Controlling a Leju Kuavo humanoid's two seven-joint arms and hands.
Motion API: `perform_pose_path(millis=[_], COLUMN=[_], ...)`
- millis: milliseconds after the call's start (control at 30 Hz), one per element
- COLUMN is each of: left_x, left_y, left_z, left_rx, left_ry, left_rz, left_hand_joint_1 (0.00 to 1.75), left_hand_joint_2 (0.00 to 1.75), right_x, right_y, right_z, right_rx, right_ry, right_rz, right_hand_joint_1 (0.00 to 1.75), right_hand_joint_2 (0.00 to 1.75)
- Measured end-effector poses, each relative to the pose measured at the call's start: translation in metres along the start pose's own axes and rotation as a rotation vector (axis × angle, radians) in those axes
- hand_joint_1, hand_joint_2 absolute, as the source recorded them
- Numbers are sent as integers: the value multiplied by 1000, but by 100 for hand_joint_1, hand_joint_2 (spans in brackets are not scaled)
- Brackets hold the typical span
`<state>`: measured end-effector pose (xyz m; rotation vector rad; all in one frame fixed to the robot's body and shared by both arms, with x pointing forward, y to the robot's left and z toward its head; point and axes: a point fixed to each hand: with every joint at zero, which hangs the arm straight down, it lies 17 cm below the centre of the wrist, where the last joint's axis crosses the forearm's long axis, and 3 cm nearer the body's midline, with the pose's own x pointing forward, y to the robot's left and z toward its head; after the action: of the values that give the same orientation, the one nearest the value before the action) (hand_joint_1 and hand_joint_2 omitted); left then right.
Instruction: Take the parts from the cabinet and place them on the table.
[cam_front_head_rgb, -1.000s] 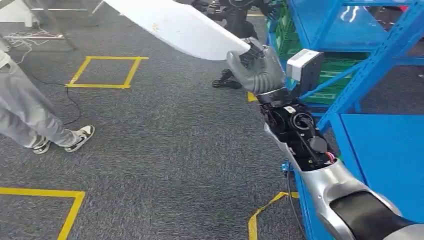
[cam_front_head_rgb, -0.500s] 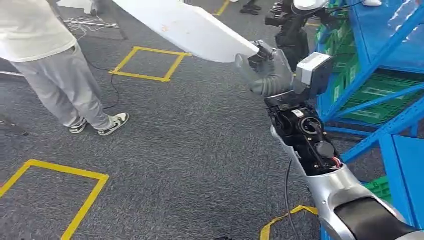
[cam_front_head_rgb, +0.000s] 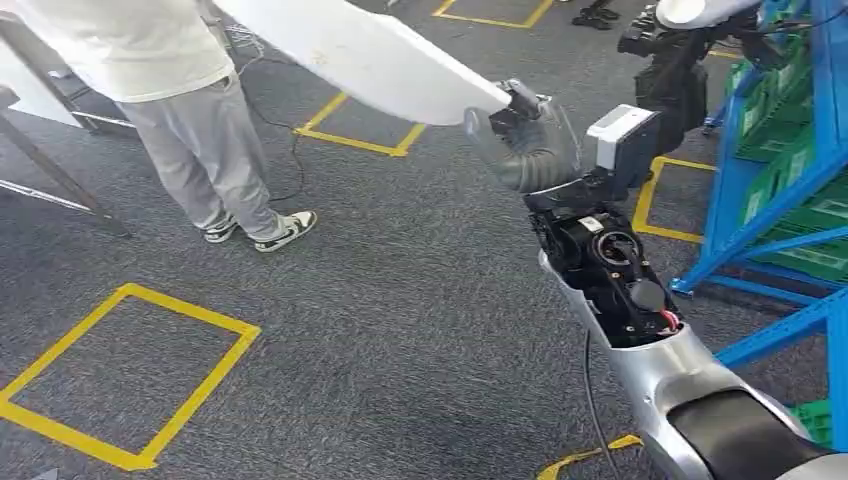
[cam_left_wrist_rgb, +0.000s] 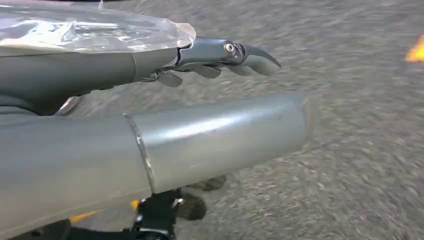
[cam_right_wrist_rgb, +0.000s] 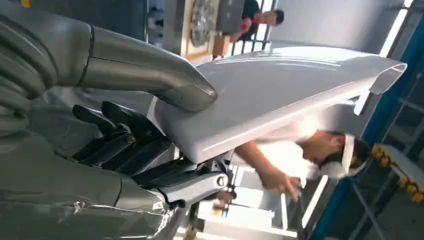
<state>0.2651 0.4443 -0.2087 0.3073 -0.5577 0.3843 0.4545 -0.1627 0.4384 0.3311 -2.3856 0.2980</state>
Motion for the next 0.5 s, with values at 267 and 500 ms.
perform_pose_path(millis=[267, 500], left_x=[15, 20], left_y=[14, 10], left_z=[-4, -4], left_rx=[20, 13], left_ry=[-11, -28], left_rz=[11, 6], left_hand_joint_1=[0, 0], left_hand_joint_2=[0, 0], right_x=[0, 0], right_y=[1, -1], right_z=[-3, -7], right_rx=[7, 5], right_ry=[-4, -5], right_rz=[-4, 4], right_hand_joint_1=[175, 175], right_hand_joint_2=[175, 175])
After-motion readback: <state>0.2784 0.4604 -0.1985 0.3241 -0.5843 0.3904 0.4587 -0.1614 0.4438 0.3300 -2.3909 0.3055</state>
